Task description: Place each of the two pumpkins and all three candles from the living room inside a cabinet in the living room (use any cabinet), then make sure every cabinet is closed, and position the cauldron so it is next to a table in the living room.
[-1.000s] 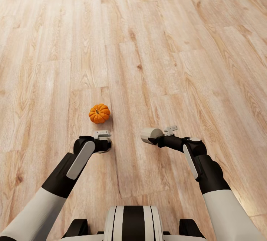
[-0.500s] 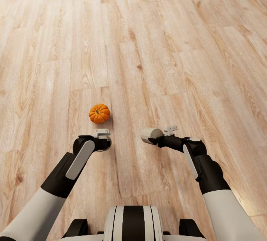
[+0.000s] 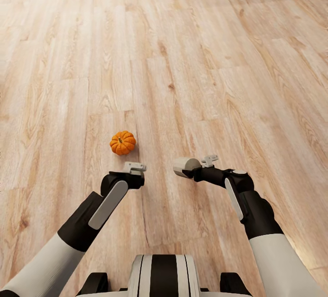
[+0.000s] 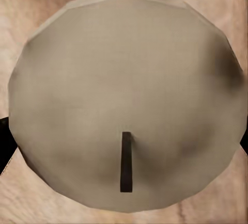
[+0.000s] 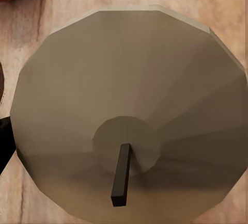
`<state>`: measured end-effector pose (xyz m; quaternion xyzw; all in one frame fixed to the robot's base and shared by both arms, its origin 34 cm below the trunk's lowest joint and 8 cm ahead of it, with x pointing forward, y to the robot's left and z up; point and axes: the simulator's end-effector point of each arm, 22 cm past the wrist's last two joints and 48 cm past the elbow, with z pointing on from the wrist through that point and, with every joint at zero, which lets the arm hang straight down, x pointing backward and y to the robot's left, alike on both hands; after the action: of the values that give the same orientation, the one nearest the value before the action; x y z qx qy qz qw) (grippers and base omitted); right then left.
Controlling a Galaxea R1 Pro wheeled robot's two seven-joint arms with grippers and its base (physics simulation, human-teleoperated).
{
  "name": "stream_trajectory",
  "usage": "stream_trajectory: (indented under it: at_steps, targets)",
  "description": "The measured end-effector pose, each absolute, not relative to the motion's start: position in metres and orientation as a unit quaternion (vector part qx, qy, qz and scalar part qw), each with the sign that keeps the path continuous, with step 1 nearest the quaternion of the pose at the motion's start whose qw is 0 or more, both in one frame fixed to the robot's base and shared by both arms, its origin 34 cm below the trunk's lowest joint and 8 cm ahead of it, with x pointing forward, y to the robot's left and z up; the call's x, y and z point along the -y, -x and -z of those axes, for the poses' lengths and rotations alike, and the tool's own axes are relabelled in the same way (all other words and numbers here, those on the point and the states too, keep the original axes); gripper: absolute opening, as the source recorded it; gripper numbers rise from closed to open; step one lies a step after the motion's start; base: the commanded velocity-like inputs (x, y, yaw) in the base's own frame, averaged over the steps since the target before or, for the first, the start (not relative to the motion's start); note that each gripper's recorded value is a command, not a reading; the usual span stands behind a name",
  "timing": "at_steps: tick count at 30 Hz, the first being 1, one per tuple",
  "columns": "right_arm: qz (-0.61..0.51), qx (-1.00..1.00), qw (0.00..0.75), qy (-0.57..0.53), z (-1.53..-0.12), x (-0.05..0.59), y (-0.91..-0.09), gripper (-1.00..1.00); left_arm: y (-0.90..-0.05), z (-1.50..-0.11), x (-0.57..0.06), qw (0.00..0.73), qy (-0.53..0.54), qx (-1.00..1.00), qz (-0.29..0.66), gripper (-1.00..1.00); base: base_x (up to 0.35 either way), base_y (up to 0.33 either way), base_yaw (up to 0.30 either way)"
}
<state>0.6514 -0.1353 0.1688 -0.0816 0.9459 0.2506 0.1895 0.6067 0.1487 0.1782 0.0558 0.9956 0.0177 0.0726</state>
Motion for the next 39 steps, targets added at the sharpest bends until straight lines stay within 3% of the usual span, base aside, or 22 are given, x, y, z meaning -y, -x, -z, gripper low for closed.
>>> stream_trajectory:
  at_steps: [17,19,39]
  targets:
    - [-0.248,-0.939,0.219,0.091,-0.21,0.134,-0.671,-1.0,-0.633,-0.219,-0.159,0.108,-0.034,-0.993,-0.018,-1.0,0.0,0.0,0.0]
    - [-0.245,-0.939,0.222,0.092,-0.214,0.135,-0.673,-1.0,-0.628,-0.222,-0.146,0.092,-0.01,-0.995,0.027,-1.0,0.0,0.0,0.0]
    - [-0.211,-0.943,0.235,0.109,-0.243,0.143,-0.682,-1.0,-0.653,-0.265,-0.172,0.127,0.018,-0.992,0.011,-1.0,0.0,0.0,0.0]
